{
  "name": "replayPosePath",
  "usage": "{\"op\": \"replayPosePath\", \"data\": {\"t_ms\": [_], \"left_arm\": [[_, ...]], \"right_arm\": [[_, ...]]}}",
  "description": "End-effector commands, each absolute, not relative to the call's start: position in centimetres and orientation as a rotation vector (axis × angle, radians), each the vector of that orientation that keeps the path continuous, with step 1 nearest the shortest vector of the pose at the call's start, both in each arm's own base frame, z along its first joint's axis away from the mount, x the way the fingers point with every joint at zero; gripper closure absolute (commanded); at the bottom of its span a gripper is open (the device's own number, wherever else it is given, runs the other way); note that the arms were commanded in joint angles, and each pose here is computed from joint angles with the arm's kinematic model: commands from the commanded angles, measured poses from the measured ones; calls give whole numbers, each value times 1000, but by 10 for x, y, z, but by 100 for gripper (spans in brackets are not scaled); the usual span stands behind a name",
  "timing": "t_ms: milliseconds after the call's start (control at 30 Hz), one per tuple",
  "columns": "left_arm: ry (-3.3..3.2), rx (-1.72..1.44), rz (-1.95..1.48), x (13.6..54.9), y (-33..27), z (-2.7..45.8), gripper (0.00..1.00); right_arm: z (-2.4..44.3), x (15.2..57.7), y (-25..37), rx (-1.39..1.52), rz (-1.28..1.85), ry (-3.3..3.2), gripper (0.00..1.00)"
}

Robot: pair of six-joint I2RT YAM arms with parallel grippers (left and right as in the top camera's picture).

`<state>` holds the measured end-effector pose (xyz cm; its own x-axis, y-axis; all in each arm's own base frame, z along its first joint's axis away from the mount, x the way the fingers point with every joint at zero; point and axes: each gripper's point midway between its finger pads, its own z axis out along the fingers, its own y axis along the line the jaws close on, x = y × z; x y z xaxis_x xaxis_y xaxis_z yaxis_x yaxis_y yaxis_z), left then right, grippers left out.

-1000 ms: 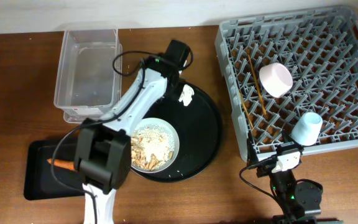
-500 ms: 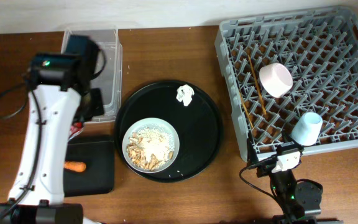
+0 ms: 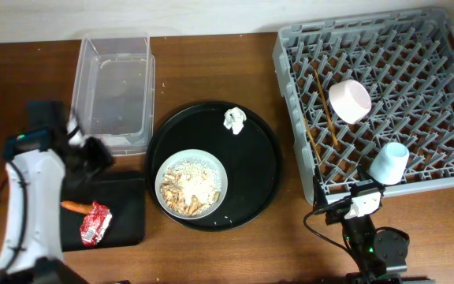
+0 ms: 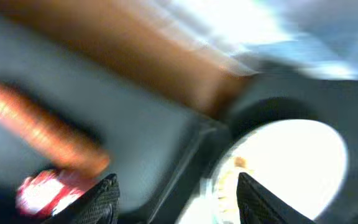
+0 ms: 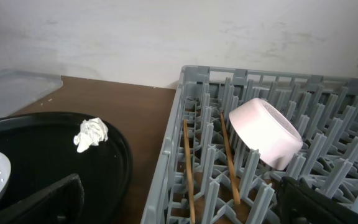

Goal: Sort waste into correct bins and load items into the dishwasher rack
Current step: 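Grasp the white tissue with the left gripper from the round tray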

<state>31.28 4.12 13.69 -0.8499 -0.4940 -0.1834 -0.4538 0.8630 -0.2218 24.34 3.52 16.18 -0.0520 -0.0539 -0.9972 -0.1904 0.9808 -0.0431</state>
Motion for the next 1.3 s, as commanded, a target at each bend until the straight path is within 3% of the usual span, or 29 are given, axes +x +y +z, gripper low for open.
{"op": "replayPosePath", "data": {"t_ms": [0, 100, 233, 333, 567, 600, 700, 767, 867, 1000, 1100, 1267], "left_arm": [[2714, -202, -333, 342, -44, 175, 40], [2618, 231, -227, 368, -118, 166, 40], [2531, 468, -363, 401, -211, 133, 42], [2530, 617, -336, 426, -240, 102, 42], [2572, 637, -326, 454, -261, 26, 41], [2554, 634, -330, 459, -264, 23, 44], [2548, 633, -332, 461, -265, 22, 72], [2570, 636, -328, 457, -263, 20, 100], [2602, 619, -325, 454, -261, 49, 100], [2689, 552, -125, 440, -224, 122, 100], [2836, 396, -33, 391, -154, 178, 100], [3094, -98, 225, 322, -34, 194, 99]], "right_arm": [[160, 243, 35, -184, 120, 1624, 2], [160, 243, 35, -183, 119, 1624, 2], [160, 243, 35, -183, 119, 1624, 2], [160, 243, 35, -183, 119, 1624, 2], [160, 243, 35, -184, 119, 1624, 2], [160, 243, 35, -183, 120, 1625, 2], [160, 243, 35, -183, 120, 1625, 2], [160, 243, 35, -183, 119, 1624, 2], [160, 243, 35, -184, 119, 1624, 2], [160, 243, 35, -183, 119, 1624, 2], [160, 243, 35, -183, 119, 1624, 2], [160, 243, 35, -184, 120, 1624, 2]]}}
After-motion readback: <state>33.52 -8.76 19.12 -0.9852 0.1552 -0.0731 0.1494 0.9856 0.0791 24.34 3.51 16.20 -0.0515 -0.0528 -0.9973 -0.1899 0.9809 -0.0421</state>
